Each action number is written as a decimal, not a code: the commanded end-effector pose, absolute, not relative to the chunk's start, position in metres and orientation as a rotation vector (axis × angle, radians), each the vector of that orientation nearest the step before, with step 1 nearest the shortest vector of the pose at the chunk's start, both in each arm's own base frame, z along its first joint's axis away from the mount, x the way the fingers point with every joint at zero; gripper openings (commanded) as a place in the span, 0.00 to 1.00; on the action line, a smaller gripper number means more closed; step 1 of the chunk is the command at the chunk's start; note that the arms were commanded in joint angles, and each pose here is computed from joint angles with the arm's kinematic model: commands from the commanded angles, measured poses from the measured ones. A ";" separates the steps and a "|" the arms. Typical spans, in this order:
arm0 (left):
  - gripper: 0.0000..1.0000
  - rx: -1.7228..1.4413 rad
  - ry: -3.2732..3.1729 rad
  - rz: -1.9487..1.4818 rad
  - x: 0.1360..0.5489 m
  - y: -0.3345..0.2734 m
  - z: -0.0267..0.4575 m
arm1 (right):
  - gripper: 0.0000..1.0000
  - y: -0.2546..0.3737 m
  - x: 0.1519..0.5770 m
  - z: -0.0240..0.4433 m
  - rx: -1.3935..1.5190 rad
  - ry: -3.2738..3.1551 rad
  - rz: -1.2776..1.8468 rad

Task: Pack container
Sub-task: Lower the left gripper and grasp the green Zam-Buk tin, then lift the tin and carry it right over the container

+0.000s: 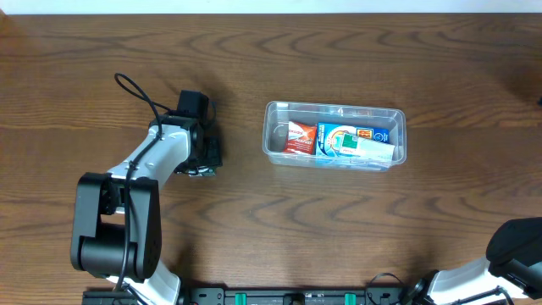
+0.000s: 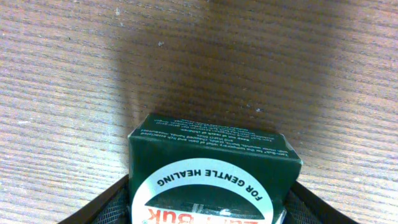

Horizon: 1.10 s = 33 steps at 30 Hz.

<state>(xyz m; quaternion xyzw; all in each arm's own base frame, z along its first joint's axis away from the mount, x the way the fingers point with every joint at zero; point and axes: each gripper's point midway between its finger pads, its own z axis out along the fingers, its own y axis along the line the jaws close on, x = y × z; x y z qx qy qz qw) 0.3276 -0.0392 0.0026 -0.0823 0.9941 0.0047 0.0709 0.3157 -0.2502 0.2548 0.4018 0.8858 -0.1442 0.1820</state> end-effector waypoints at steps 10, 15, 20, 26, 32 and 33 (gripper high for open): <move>0.56 -0.248 2.915 -0.113 0.331 -0.050 0.036 | 0.99 -0.253 0.313 0.260 1.135 2.488 -0.419; 0.51 -0.324 2.783 -0.194 0.336 -0.055 0.080 | 0.99 -0.253 0.313 0.260 1.135 2.488 -0.419; 0.50 -0.270 2.632 -0.289 0.341 -0.072 0.135 | 0.99 -0.253 0.313 0.260 1.135 2.488 -0.419; 0.40 -0.192 2.439 -0.418 0.349 -0.110 0.214 | 0.99 -0.253 0.313 0.260 1.135 2.488 -0.419; 0.41 -0.123 2.307 -0.546 0.356 -0.159 0.271 | 0.99 -0.253 0.313 0.260 1.135 2.488 -0.419; 0.41 -0.122 2.290 -0.553 0.358 -0.165 0.276 | 0.99 -0.253 0.313 0.260 1.135 2.488 -0.419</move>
